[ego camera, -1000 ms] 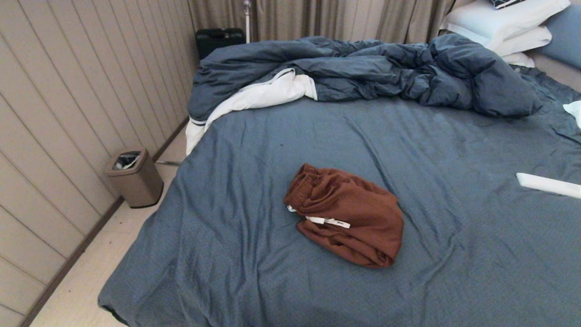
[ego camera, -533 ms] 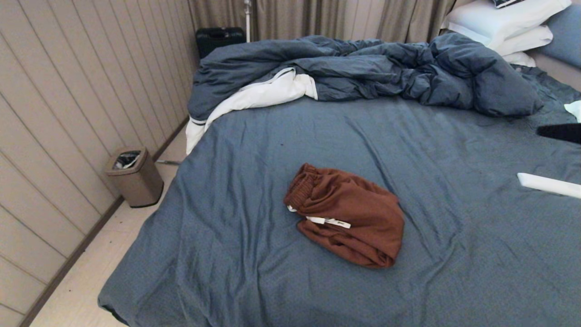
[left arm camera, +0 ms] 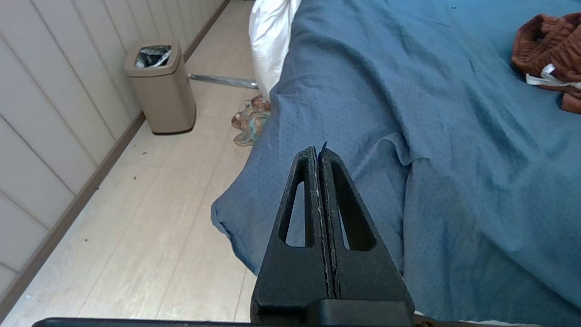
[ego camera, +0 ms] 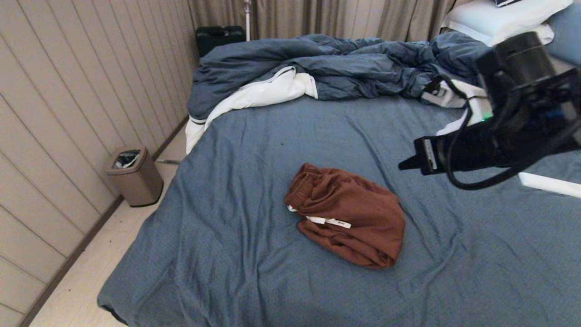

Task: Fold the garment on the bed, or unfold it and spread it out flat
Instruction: Unford the brown shorts

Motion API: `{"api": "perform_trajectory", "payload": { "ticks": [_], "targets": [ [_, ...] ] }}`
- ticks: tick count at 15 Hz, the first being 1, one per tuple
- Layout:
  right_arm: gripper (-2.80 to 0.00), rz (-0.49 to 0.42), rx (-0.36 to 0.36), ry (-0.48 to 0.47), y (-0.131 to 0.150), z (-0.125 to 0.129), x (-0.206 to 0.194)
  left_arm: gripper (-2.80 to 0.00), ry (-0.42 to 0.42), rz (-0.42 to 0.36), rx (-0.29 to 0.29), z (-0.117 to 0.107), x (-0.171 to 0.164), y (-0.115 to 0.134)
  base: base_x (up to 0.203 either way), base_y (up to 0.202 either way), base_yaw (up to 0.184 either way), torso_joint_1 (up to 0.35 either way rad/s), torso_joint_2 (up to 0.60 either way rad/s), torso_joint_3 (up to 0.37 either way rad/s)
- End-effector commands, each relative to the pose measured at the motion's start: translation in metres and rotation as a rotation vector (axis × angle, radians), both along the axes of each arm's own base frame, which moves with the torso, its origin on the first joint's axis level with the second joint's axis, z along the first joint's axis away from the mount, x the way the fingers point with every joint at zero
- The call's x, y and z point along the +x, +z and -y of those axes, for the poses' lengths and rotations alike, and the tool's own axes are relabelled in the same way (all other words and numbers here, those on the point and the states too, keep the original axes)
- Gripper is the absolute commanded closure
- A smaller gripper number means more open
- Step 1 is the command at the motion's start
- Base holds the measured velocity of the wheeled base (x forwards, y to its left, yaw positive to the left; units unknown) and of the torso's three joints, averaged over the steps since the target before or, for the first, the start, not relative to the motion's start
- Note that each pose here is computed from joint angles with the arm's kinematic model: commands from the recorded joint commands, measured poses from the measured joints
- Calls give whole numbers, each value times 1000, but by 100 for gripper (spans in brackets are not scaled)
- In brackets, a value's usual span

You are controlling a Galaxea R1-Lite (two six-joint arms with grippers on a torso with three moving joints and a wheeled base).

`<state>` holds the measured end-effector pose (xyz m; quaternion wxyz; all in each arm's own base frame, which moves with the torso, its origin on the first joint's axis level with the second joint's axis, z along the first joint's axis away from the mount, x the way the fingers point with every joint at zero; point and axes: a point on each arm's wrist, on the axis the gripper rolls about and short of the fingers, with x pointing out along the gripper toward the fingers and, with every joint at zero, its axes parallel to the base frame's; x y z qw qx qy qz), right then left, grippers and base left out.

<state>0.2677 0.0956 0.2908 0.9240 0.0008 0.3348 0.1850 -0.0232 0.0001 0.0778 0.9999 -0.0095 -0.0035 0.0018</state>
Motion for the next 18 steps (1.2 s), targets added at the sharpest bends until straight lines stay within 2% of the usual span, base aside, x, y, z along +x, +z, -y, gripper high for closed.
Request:
{"api": "perform_trajectory", "payload": {
  "ticks": [1,4,5,6,9,13,18],
  "targets": [
    [0,-69,-24,61,-21,-26,16,0,1,-1,-1,0,0,0,0,0,0,0,0,0],
    [0,-93,-38,108,-33,-48,23,0,3,-1,-1,0,0,0,0,0,0,0,0,0],
    [0,-66,-29,123,-33,-54,24,0,1,-1,-1,0,0,0,0,0,0,0,0,0],
    [-280,-34,-22,130,-33,-60,27,0,2,-1,-1,0,0,0,0,0,0,0,0,0],
    [-280,4,-30,130,-40,-81,37,0,1,-1,-1,0,0,0,0,0,0,0,0,0],
    [-280,-1,-21,132,-53,-102,47,0,1,-1,-1,0,0,0,0,0,0,0,0,0],
    [-280,102,-38,72,-89,-131,81,0,1,-1,-1,0,0,0,0,0,0,0,0,0]
  ]
}}
